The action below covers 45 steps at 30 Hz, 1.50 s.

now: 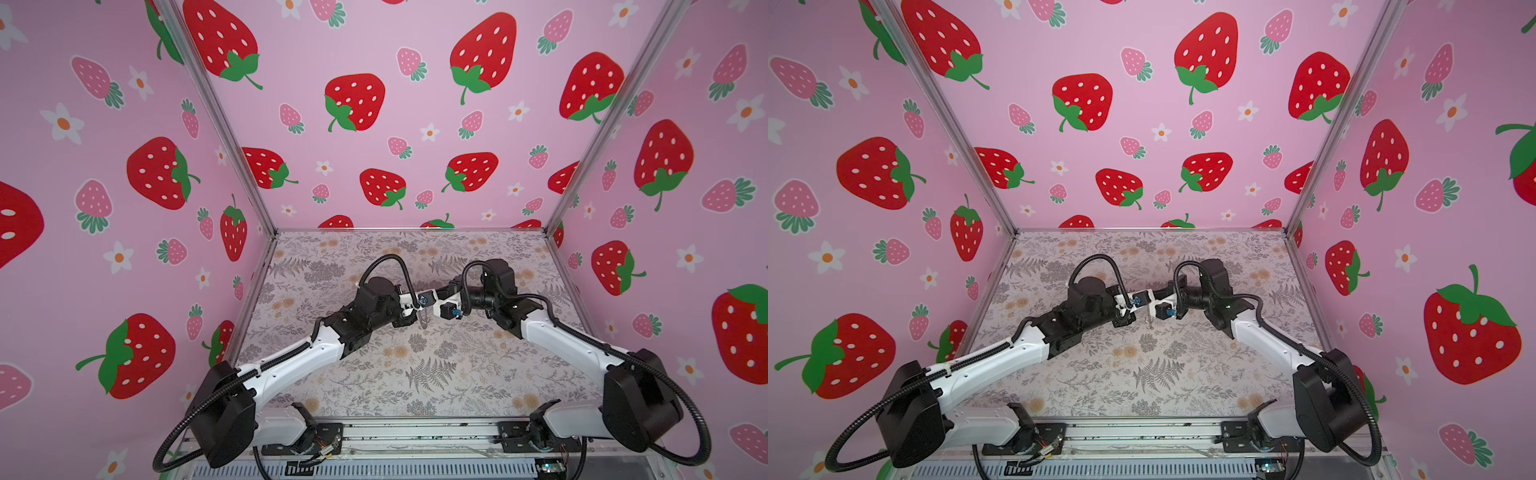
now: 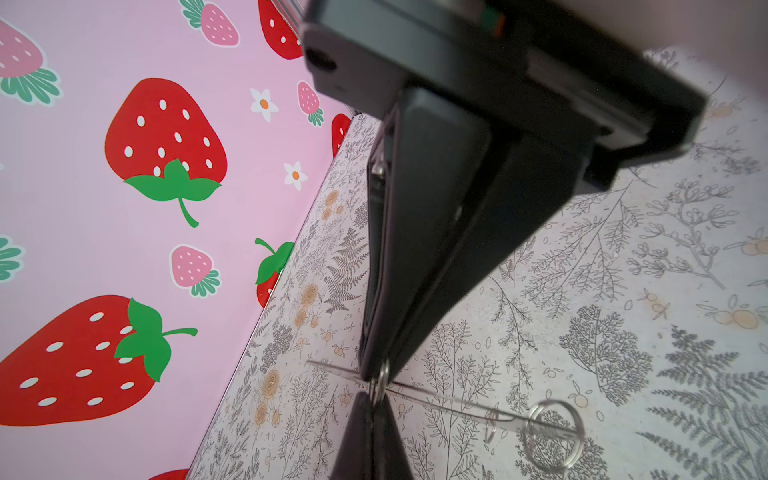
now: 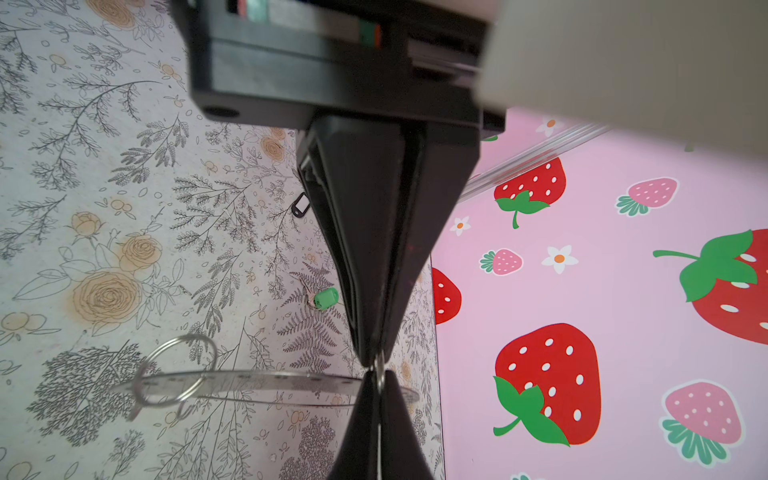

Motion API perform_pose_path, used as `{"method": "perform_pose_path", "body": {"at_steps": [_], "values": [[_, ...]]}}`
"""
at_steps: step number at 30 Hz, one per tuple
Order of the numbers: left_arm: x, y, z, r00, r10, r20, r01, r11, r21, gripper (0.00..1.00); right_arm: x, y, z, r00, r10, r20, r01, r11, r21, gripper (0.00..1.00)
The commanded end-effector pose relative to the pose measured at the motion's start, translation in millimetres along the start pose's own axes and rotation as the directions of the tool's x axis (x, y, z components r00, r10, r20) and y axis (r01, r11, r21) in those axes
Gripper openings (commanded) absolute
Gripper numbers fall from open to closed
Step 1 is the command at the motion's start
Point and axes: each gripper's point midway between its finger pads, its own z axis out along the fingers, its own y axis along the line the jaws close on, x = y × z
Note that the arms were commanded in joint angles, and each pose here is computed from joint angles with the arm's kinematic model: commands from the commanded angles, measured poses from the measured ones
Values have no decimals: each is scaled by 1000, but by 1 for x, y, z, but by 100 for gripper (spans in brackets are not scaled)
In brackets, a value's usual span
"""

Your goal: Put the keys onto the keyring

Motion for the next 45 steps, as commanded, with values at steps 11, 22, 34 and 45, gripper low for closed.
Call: {"method": "perform_pose_path", "body": {"at_steps": [11, 22, 34, 45], "values": [[-35, 19, -27, 961, -121, 250, 108, 992, 64, 0, -14, -26, -19, 999, 40, -1, -40, 995, 87, 32], [-40, 21, -33, 939, -156, 307, 135, 987, 88, 0, -32, -40, -37, 976, 180, 121, -193, 975, 111, 30], [-45, 26, -36, 931, -158, 328, 140, 987, 77, 0, -45, -32, -35, 945, 263, 196, -270, 963, 10, 28], [-48, 21, -38, 928, -157, 339, 128, 986, 106, 0, -42, -33, -29, 940, 271, 205, -277, 961, -3, 23]]}}
